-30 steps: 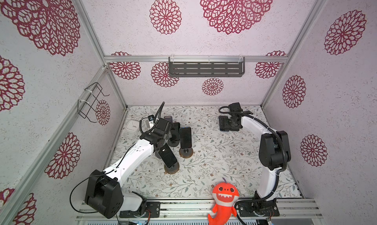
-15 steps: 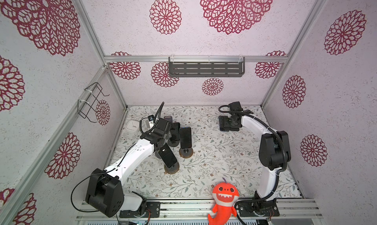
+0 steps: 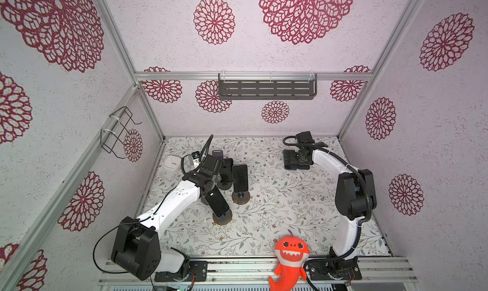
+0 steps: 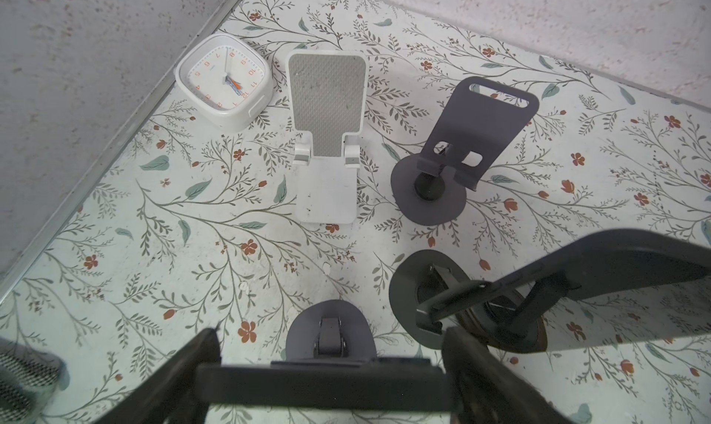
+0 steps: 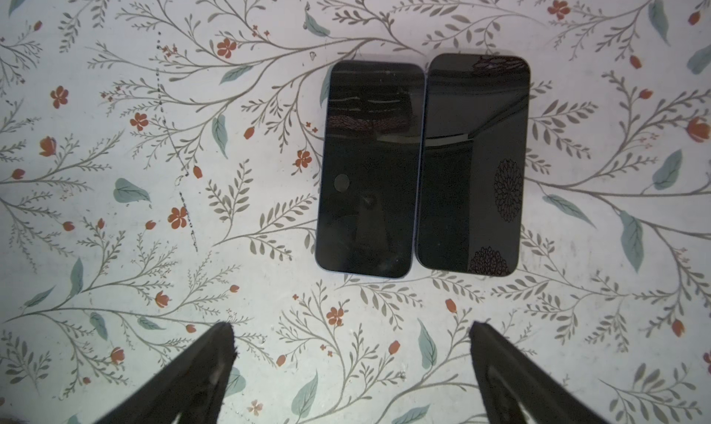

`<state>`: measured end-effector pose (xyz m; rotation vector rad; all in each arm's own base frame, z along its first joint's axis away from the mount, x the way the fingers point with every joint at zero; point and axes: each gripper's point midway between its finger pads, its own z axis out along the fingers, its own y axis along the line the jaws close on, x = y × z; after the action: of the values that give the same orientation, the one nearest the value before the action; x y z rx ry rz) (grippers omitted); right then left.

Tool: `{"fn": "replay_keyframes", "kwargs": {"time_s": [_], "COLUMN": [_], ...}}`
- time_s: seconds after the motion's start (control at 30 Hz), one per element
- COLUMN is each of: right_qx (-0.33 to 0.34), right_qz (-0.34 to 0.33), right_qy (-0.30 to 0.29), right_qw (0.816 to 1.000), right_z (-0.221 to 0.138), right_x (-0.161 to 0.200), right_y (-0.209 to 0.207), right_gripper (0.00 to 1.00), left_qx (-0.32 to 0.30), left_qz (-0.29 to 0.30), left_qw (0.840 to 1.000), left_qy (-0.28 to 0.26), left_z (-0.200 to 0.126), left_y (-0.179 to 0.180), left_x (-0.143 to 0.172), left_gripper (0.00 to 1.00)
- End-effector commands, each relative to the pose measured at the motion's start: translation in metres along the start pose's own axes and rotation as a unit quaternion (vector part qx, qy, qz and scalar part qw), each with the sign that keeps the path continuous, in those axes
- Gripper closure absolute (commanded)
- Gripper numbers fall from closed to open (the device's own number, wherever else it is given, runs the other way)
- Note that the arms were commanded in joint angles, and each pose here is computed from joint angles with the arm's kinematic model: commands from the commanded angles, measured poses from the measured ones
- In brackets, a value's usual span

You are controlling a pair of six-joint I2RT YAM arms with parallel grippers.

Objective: Remove the phone from the phone stand

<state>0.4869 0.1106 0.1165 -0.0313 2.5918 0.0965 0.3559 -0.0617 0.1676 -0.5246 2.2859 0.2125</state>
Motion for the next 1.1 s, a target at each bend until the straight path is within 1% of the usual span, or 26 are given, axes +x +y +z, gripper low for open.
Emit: {"fn": "replay_keyframes", "kwargs": {"time_s": [0.0,0.23,0.47,0.77,1.07], "right_qx": [0.0,0.001,0.002,0.001,-0.004], "right_qz": [-0.001,-0.002,-0.002,-0.003,-0.007], "right_qy": [-0.019,-0.021,-0.018,-0.019,-0.028], "right_qw": [1.0,1.0,1.0,1.0,1.0], "right_z": [-0.015,-0.016,-0.014,-0.016,-0.025], "right_x": [-0.012,-0.013,-0.012,-0.013,-0.018], "right_y": [-0.001,-0.001,-0.002,-0.002,0.0], "right_gripper": [0.02,0.02,0.02,0.02,0.02], "left_qx": [-0.012,-0.014,-0.017,-0.006,0.022], "left_qz": [-0.01,-0.012,-0.012,-0.012,-0.011], "left_qw": [1.0,1.0,1.0,1.0,0.999], "left_qy": [-0.002,-0.003,-0.005,-0.019,-0.034], "left_z": [0.005,0.006,0.002,-0.012,-0.041], "left_y": [0.004,0.005,0.007,0.003,-0.002], "left_x": [0.0,-0.002,-0.005,-0.024,-0.052], "left_gripper": [0.1,0.19,0.21,0.22,0.23]}}
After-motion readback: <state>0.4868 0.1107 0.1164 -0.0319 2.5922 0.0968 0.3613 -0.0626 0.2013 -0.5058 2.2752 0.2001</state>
